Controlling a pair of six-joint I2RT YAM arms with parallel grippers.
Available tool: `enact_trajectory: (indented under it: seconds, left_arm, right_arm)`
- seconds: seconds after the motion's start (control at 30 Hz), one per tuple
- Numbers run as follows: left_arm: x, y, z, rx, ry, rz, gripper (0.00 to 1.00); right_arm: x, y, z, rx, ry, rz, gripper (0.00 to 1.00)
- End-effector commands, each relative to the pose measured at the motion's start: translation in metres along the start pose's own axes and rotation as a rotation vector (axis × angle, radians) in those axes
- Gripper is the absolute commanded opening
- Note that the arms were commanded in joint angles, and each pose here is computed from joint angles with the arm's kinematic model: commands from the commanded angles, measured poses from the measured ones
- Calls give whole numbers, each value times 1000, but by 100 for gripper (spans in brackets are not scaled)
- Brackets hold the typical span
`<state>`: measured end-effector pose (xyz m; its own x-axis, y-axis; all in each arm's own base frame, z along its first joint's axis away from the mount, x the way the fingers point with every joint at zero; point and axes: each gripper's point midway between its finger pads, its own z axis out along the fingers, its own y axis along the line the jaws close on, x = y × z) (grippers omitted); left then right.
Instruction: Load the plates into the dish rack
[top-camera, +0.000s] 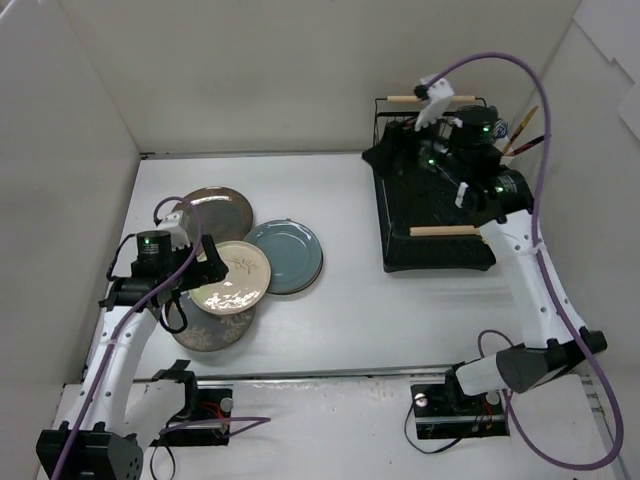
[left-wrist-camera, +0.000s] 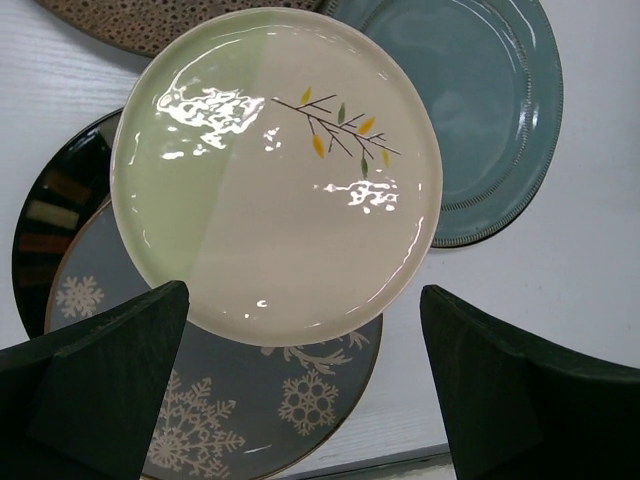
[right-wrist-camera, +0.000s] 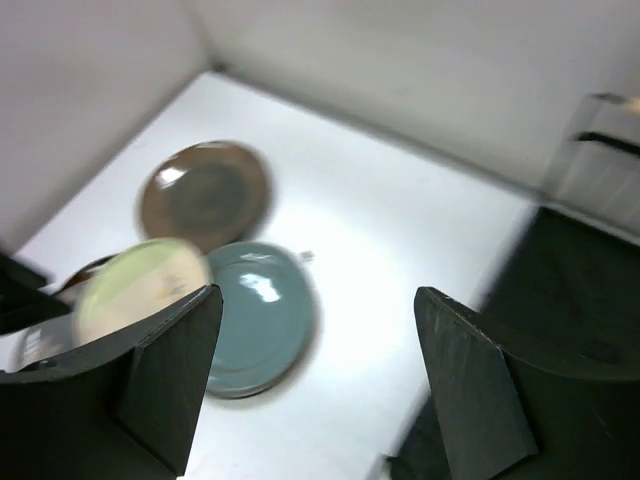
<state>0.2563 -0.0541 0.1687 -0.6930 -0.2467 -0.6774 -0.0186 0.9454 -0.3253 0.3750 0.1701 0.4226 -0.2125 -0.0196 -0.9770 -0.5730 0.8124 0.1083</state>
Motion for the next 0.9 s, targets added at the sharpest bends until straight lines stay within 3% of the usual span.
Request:
enact_trajectory:
  seconds: [0.0, 0.13, 0.23, 0.43, 0.57, 0.67, 0.87]
  left_arm:
    - [-8, 8, -2, -59, -27, -133, 95]
    - [2, 24, 1, -160, 13, -266, 91]
    - [16, 32, 3, -205, 46, -343, 89]
    - [37, 45, 13, -225, 73, -440, 80]
    - [47, 48, 23, -199, 104, -478, 58]
    - [55, 49, 28, -192, 110, -492, 51]
    - [64, 61, 31, -241, 122, -520, 50]
  right_arm:
    - [21, 68, 38, -261, 81, 100, 75]
    - [65, 132, 69, -416, 213, 126, 75]
    - [103, 156, 90, -461, 308, 145, 73]
    - [163, 169, 124, -523, 390, 256, 72]
    - [189, 176, 146, -573, 406, 341, 72]
    - [201, 189, 151, -605, 422, 373, 72]
    - [230, 206, 164, -616, 466, 444, 72]
